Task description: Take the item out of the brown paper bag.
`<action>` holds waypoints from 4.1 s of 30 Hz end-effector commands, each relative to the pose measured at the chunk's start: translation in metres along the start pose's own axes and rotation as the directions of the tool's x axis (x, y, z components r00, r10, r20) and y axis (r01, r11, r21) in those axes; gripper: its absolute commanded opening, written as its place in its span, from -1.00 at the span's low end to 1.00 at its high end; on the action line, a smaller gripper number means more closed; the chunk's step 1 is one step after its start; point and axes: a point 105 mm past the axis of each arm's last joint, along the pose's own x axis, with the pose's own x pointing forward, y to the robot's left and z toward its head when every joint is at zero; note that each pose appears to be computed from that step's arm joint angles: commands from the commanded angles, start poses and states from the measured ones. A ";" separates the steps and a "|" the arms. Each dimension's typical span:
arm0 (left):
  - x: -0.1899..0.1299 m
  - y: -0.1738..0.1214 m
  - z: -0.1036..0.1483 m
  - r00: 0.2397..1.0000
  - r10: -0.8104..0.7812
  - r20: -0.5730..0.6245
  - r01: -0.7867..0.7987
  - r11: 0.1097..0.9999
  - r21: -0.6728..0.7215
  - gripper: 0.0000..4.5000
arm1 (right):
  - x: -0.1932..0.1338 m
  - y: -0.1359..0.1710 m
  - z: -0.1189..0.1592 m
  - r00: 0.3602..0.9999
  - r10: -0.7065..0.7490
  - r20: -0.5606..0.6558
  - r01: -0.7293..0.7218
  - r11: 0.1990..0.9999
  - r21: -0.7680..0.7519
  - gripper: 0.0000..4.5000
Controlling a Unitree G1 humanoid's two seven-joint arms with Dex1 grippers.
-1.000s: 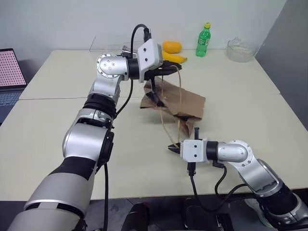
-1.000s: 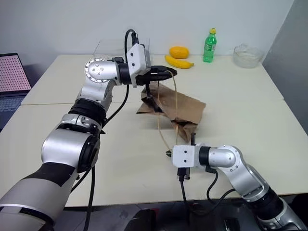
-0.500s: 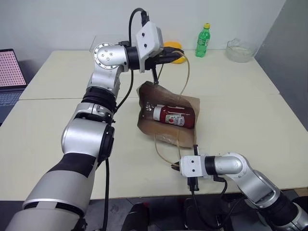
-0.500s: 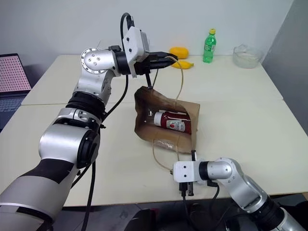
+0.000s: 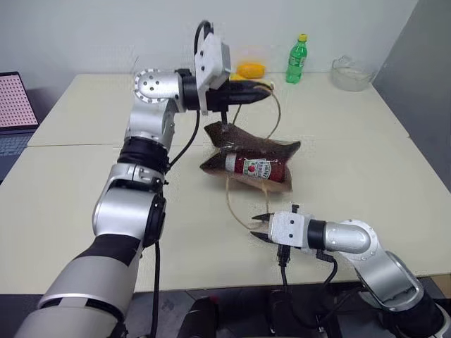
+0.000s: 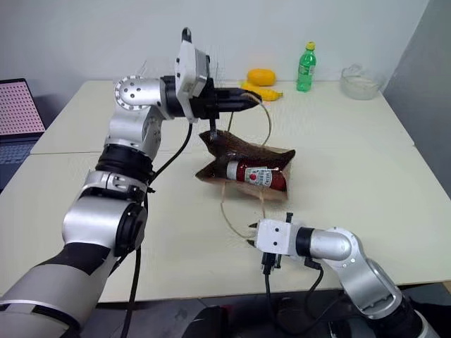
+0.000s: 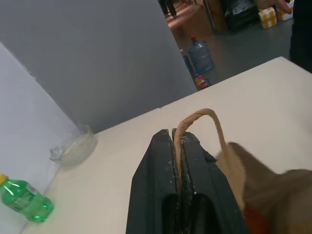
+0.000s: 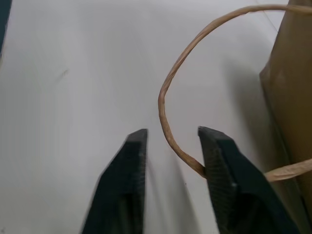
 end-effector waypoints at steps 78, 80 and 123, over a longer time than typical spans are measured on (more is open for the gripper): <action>0.017 -0.027 0.038 0.985 -0.066 0.157 0.096 0.977 -0.192 -1.00 | 0.043 -0.087 0.057 0.956 -0.223 -0.189 0.243 0.966 0.086 0.98; 0.017 -0.027 0.039 0.985 -0.068 0.159 0.098 0.977 -0.190 -1.00 | 0.050 -0.092 0.061 0.955 -0.234 -0.183 0.250 0.965 0.073 0.98; 0.015 -0.028 0.034 0.988 -0.060 0.146 0.086 0.980 -0.179 -1.00 | 0.082 -0.123 -0.004 0.892 -0.239 -0.385 0.125 0.947 -0.296 0.40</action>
